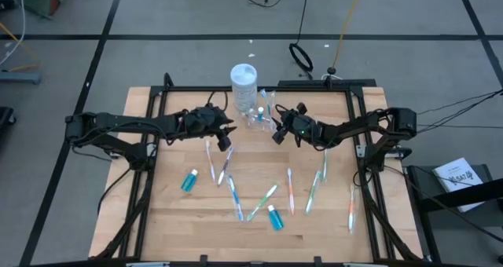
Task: Pick & Place toothbrushing station
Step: Put the orange toothbrush into the transparent organizer
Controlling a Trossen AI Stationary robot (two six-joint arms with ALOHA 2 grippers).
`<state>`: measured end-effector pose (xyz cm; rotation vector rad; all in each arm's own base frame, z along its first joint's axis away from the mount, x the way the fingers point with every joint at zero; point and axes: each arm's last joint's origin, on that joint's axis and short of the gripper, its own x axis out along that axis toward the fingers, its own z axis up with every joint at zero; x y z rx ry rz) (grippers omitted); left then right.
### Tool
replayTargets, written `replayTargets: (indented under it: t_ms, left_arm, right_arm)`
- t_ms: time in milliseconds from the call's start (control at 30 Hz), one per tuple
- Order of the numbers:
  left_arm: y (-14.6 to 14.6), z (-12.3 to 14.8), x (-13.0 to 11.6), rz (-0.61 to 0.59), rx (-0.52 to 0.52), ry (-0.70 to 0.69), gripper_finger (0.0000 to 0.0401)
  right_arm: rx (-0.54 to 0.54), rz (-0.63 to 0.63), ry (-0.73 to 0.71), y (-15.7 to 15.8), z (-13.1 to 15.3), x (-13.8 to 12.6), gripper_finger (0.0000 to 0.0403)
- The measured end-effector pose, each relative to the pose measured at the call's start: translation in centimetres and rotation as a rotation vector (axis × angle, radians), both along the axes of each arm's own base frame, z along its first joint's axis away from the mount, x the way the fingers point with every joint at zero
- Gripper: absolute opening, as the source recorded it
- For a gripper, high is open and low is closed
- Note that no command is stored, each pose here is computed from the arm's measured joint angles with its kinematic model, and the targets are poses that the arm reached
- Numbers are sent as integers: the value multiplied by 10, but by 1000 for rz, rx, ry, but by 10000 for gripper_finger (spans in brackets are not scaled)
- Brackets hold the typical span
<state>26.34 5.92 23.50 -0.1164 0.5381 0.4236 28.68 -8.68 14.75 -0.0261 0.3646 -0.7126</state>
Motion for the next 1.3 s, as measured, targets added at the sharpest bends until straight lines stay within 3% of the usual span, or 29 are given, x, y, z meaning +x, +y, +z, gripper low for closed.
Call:
replayTargets:
  t_ms: [200, 433, 700, 967, 1300]
  left_arm:
    - [-4, -6, -3, 8, -70, 53, 136]
    - [-13, -24, -8, -15, -315, 177, 136]
    - [-19, -57, 6, 20, -362, 294, 136]
    - [-22, -76, 6, -31, -459, 409, 136]
    - [-19, -64, -14, 213, -463, 447, 136]
  right_arm:
    - [-1, 0, -4, 0, 0, 0, 161]
    - [-1, 0, -5, 0, 1, 0, 160]
    - [-1, 0, -5, 0, 1, 0, 160]
    - [-1, 1, -5, 0, 1, 0, 160]
    - [-1, 1, -4, 0, 0, 0, 160]
